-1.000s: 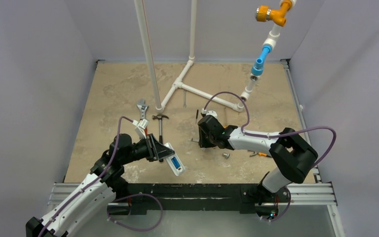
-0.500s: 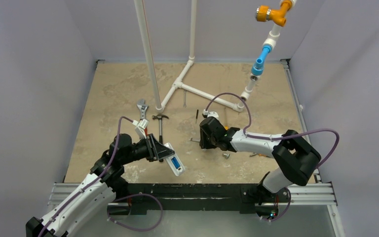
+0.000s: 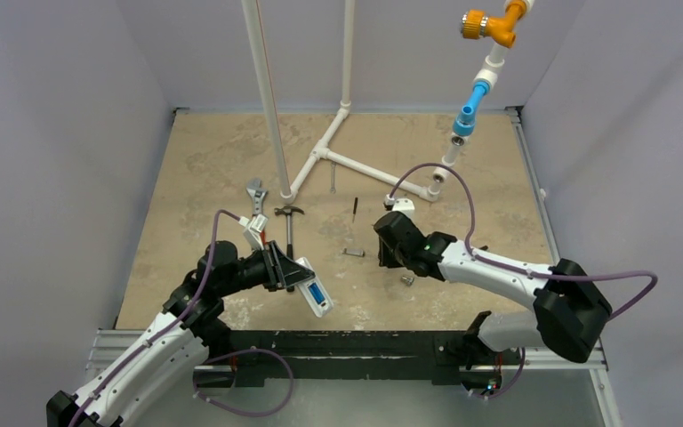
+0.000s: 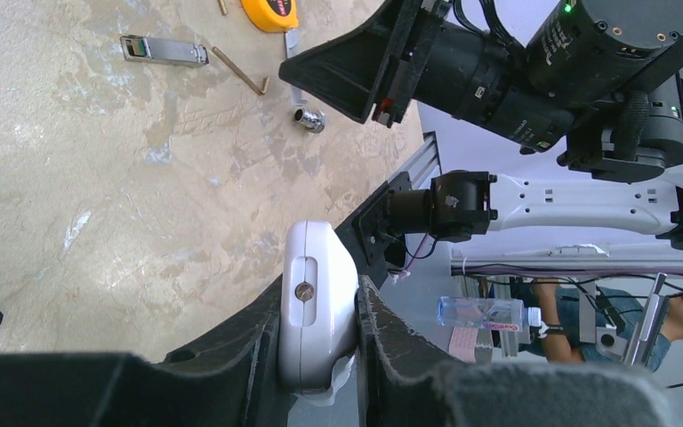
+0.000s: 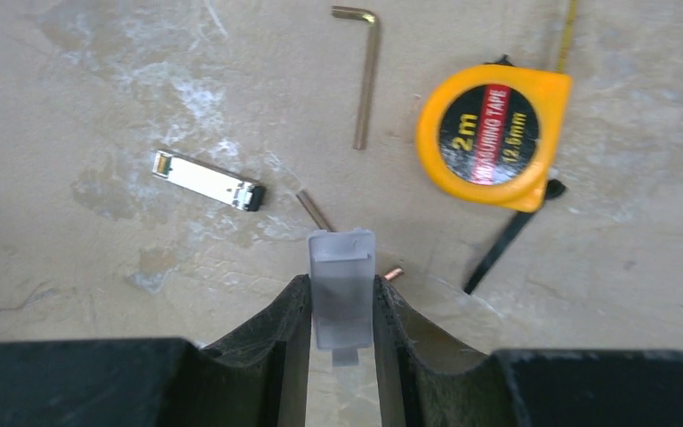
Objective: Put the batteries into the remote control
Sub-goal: Adjust the battery cover at the center of the board.
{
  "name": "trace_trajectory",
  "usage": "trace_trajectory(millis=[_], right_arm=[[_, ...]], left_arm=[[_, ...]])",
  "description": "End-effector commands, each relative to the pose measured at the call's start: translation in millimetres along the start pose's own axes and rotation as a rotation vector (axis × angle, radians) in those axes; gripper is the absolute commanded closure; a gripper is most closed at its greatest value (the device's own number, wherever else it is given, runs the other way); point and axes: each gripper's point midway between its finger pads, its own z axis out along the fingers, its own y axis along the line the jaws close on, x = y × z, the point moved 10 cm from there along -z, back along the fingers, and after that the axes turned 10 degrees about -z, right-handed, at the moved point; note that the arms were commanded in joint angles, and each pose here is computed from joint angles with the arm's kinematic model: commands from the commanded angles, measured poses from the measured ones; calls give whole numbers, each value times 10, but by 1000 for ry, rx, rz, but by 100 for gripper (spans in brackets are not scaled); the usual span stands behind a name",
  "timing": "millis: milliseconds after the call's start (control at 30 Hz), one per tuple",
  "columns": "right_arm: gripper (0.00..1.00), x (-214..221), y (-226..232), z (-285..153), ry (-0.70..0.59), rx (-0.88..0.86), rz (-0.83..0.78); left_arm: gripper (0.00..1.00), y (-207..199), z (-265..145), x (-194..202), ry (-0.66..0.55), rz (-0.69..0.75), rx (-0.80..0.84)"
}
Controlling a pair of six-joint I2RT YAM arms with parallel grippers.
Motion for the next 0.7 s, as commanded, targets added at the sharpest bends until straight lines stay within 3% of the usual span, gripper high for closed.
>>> trace_trajectory(millis=[0, 400, 667], right_arm=[[84, -25, -176, -106, 2, 212, 31], [82, -65, -222, 100, -5, 386, 89], [81, -120, -214, 185, -54, 381, 123]], left_arm=[[100, -69, -3, -41, -20, 28, 35], [100, -93, 0, -50, -18, 29, 43], [100, -96, 1, -53, -18, 31, 41]])
